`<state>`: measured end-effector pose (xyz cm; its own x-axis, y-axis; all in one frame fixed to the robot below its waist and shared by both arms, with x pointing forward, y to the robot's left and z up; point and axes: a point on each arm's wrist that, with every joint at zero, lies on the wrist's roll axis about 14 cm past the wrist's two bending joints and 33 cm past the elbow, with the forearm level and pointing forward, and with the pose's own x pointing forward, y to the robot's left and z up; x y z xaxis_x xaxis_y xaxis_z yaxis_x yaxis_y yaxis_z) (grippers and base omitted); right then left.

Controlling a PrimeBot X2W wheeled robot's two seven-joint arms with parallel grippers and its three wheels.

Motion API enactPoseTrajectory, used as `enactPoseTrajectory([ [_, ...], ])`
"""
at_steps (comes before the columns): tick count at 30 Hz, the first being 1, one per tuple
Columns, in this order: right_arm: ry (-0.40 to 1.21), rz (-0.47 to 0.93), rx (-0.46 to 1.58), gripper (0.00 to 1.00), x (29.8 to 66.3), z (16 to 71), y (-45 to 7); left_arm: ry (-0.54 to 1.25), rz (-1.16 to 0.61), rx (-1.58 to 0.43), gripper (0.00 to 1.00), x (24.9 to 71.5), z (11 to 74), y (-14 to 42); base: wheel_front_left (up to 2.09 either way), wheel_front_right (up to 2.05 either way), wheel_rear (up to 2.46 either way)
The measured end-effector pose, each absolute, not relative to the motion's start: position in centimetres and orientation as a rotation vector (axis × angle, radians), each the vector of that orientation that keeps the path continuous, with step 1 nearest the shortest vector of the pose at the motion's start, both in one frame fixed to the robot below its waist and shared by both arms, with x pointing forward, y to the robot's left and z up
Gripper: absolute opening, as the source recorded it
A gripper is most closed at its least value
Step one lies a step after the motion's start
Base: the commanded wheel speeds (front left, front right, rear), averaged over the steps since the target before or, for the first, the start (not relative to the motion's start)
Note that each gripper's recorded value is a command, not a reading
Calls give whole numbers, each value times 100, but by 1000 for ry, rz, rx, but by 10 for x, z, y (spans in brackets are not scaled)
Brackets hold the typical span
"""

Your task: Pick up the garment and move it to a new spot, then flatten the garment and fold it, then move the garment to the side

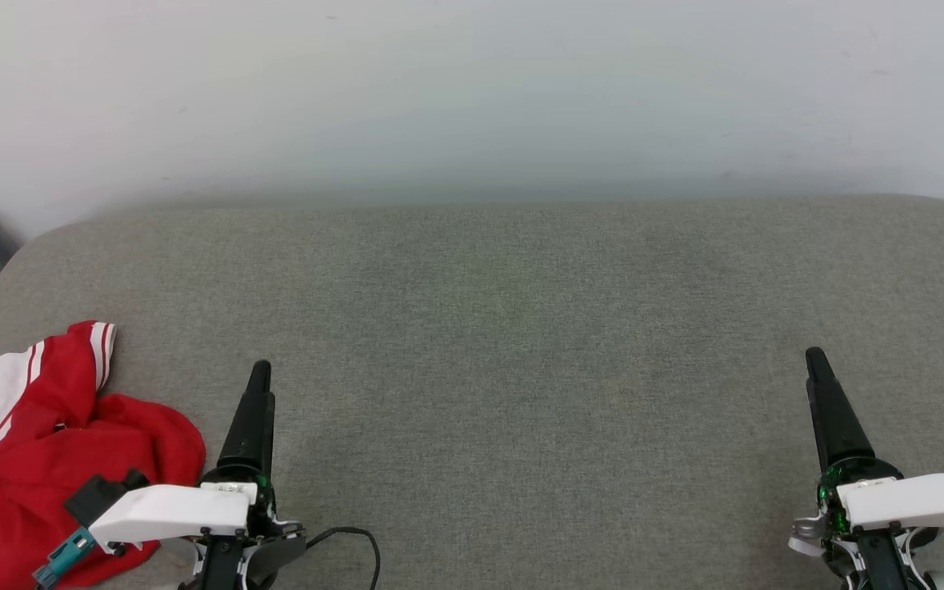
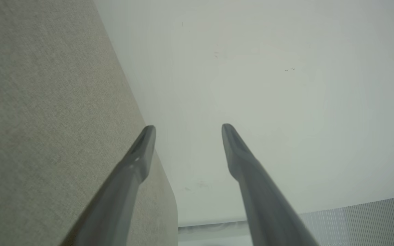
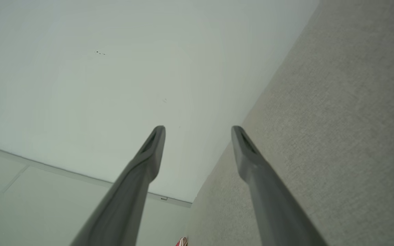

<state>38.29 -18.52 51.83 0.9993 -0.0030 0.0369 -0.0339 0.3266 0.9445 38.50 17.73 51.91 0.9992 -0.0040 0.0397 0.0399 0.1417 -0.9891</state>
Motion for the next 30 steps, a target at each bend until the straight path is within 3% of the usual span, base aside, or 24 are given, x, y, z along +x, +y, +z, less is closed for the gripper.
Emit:
enactPoseTrajectory([
  [12,-80,55,1027,100,383,534,-179,-53,-65,-1263,100,385,529,168,0,0,0],
  [30,-71,75,599,100,379,531,-173,-48,-89,-785,100,383,524,162,0,0,0],
])
